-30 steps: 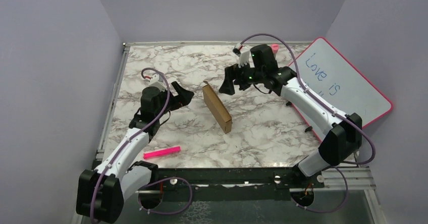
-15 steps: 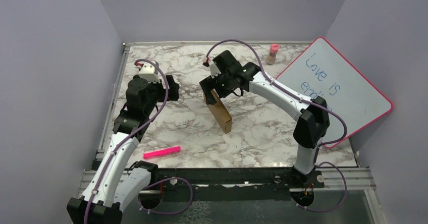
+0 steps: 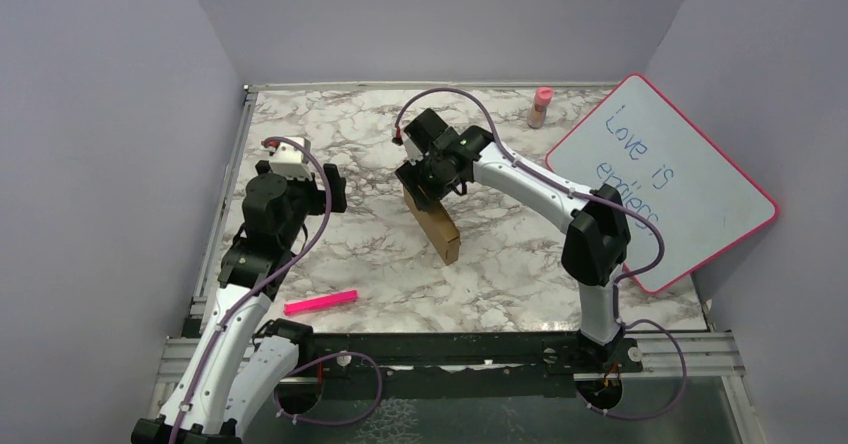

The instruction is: Fold the paper box

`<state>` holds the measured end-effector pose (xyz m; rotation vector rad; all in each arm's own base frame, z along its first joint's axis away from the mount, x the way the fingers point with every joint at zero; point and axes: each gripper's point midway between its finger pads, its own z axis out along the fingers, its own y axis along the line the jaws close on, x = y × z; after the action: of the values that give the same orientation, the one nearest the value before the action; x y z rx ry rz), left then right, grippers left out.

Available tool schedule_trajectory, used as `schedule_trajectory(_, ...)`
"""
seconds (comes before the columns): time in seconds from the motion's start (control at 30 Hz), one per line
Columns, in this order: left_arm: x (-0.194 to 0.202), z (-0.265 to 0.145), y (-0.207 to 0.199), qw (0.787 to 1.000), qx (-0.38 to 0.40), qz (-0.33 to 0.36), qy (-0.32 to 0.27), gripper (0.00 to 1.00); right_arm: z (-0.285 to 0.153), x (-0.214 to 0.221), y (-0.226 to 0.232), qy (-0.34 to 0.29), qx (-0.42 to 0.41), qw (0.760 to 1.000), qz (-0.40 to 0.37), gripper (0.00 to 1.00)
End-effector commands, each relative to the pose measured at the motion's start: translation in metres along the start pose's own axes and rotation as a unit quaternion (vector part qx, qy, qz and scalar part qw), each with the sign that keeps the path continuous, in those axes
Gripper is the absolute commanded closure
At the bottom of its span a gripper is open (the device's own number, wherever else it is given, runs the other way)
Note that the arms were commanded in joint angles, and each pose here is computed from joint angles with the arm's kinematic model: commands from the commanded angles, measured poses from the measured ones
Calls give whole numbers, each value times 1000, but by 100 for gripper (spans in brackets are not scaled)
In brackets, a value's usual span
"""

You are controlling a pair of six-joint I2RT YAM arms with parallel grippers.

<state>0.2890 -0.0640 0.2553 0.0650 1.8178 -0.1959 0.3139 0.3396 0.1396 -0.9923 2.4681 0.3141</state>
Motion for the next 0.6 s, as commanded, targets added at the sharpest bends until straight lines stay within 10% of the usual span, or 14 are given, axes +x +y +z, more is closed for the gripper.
schedule_trajectory(0.0,-5,-5,5,1000,-10,6,-13,1,5,11,-6,31,32,999,-23,43)
schedule_trajectory(0.2,-8,-8,5,1000,-6,6,-22,1,3,9,-3,30,7,995,-91,61)
schedule_trajectory(0.57,-11,-11,-5,999,21,11,-31,1,-6,-11,37,12,-151,950,-274,65)
